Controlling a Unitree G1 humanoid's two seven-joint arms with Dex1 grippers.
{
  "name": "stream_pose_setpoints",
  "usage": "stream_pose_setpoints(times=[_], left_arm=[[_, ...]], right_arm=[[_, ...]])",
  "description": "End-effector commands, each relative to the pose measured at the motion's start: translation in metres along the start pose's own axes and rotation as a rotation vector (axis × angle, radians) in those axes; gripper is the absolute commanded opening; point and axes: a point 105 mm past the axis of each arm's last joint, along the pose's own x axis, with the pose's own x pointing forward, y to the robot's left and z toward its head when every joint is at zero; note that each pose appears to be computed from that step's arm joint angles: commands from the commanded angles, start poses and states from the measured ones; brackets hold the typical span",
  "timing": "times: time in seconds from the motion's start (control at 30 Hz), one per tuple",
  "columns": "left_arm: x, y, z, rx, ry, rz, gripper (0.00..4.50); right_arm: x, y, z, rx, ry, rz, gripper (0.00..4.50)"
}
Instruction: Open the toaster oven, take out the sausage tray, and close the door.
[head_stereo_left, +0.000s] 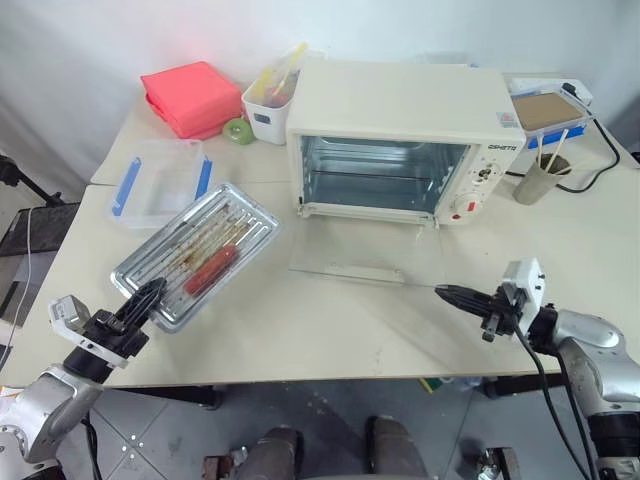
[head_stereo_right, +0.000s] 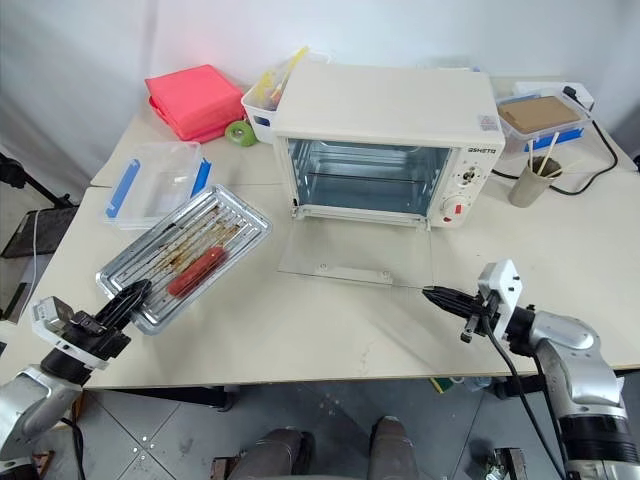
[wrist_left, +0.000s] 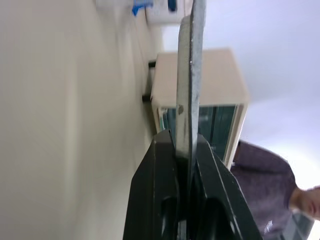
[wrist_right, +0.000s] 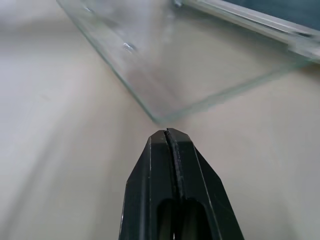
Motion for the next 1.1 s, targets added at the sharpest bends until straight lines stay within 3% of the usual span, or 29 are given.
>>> stream_pose_setpoints(times=[0.03,0.17,0.37,0.43,0.63,0.7,0.77,0.9,1.1], left_arm=[[-0.004,-0.012,0.002,0.026,-0.045,-0.036,0.0],[-0.003,-0.011,-0.005,0.024,-0.041,-0.029,0.0],[0.001,-0.013,-0.016,0.038,0.042,-0.032,0.0],[0.004,-0.013,-0.018,0.04,0.069,-0.037,0.0],[0.015,-0.014,-0.025,0.047,0.22,-0.035,0.0],[0.017,-0.012,-0.03,0.043,0.287,-0.022,0.0],[0.021,-0.009,-0.036,0.032,0.37,-0.003,0.0],[0.042,-0.007,-0.058,0.005,0.57,0.016,0.0],[0.073,-0.008,-0.091,0.015,0.807,0.024,0.0]], right_arm=[[0.005,0.001,0.021,-0.013,-0.088,0.015,0.02],[0.007,0.007,0.044,-0.023,-0.152,0.038,0.02],[0.003,0.003,0.109,-0.139,-0.377,-0.039,0.02],[0.002,0.008,0.119,-0.08,-0.406,-0.001,0.02],[-0.008,0.006,0.128,-0.159,-0.377,-0.044,0.02],[-0.018,0.007,0.125,-0.177,-0.369,-0.058,0.37],[-0.026,0.016,0.109,-0.237,-0.27,-0.03,0.89],[-0.051,0.038,0.073,-0.287,-0.101,0.03,2.19],[-0.073,0.05,0.06,-0.281,-0.04,-0.025,4.18]])
